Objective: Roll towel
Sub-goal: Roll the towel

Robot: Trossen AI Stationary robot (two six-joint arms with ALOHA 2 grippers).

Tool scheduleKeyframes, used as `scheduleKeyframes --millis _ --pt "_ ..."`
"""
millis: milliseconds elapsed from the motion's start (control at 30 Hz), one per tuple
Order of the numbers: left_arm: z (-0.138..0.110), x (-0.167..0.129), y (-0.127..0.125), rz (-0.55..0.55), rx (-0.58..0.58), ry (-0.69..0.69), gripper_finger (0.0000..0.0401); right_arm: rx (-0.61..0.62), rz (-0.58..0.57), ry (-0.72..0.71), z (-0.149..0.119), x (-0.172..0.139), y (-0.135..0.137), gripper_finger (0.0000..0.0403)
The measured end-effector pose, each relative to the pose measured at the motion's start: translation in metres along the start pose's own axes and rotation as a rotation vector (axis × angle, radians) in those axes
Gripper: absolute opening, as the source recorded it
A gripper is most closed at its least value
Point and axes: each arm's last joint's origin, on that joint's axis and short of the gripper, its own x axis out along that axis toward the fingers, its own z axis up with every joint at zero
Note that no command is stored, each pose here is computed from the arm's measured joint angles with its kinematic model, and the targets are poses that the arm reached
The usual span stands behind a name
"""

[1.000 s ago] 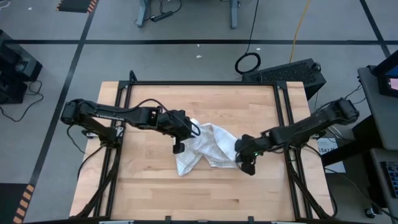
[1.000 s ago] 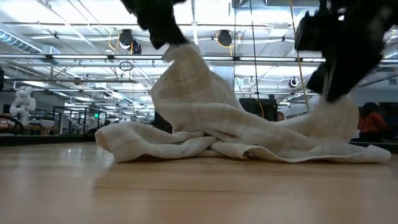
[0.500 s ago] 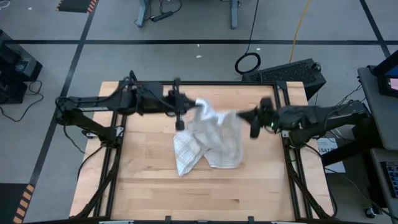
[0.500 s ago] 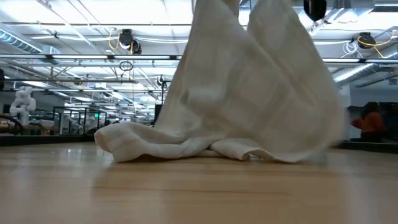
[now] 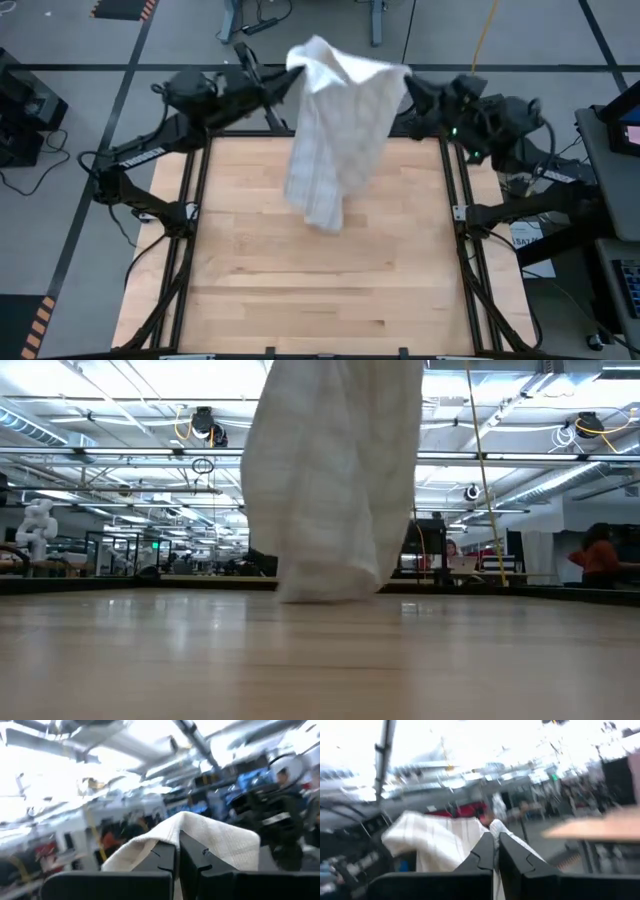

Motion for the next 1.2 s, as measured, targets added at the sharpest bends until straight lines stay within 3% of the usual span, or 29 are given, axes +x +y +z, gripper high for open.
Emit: scheduleKeyframes --millis 100,200,467,600,733,900,1000,1200 --pt "0.015 -0.002 0.004 -0.054 0.000 -0.052 0.0008 -0.007 0.078 -0.046 0.020 0.013 0.006 0.0002" --pt "0.019 -0.006 0.003 -0.125 -0.043 0.006 0.0008 -0.014 0.147 -0.002 0.029 0.022 0.013 0.0002" --pt "-0.003 -0.039 -0.009 -0.297 -0.102 0.474 0.0008 0.042 0.265 0.406 0.012 0.014 0.021 0.0002" --pt "-0.014 -0.059 -0.023 -0.493 -0.173 0.677 0.0008 0.104 0.314 0.615 -0.003 0.003 0.023 0.0002" --pt "-0.021 -0.076 -0.040 -0.680 -0.325 0.853 0.0008 0.120 0.331 0.770 -0.015 -0.007 0.027 0.0002" --pt "-0.043 -0.092 -0.061 -0.692 -0.464 1.136 0.0016 0.100 0.339 0.850 -0.023 -0.012 0.031 0.0002" --pt "-0.054 -0.097 -0.071 -0.671 -0.503 1.212 0.0033 0.094 0.345 0.868 -0.025 -0.014 0.034 0.0002" --pt "-0.074 -0.105 -0.092 -0.714 -0.476 1.290 0.0095 0.074 0.363 0.926 -0.038 -0.012 0.043 0.0002"
